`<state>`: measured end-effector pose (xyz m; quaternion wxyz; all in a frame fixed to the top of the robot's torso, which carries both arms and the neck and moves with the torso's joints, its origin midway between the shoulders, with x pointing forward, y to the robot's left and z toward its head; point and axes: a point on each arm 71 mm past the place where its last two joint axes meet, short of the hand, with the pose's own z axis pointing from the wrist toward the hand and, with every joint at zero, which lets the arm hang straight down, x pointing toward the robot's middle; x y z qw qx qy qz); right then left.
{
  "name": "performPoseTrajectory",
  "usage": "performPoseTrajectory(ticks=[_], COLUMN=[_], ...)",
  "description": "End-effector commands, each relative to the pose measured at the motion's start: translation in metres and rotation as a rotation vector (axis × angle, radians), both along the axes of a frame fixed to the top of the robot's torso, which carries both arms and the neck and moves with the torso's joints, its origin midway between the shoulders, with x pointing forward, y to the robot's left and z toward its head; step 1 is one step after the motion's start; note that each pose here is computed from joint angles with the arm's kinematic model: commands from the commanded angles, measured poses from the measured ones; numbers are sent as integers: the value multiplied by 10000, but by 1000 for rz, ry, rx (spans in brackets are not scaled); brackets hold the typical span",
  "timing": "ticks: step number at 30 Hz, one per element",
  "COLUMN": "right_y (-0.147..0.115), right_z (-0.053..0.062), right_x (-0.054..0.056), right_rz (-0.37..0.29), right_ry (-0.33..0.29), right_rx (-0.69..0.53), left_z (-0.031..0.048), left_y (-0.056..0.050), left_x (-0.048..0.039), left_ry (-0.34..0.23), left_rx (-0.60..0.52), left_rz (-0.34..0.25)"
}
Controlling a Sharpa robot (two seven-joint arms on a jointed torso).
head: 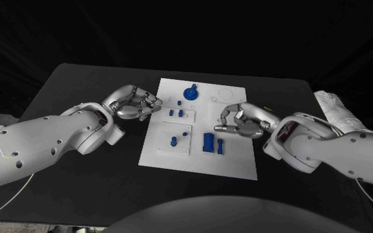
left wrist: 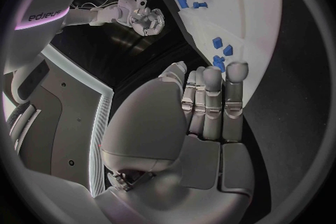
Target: Assemble the parts on the task board
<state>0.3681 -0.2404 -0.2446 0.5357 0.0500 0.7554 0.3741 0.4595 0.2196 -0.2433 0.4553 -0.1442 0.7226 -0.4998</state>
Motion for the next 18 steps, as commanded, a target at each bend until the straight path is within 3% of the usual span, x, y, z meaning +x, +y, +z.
performPoseTrajectory(ticks=[1,5,8,12,18], right_y=[-50,-106,-179,-263,-302], right_z=[163,250,268,282,273], right_x=[144,285,344,376,413], right_rz=[-63,-91,-111,-131,-126], right_ry=[116,227,306,349,366], right_rx=[355,575,705,802,846], left_z=[134,178,183,184,185], left_y=[-30,-60,-94,-80,-16], left_x=[-17,-38,-38,-43,-49], left_ry=[-91,-82,-33,28,60], left_rx=[-144,-241,-319,-402,-449], left_rz=[17,22,34,58,87])
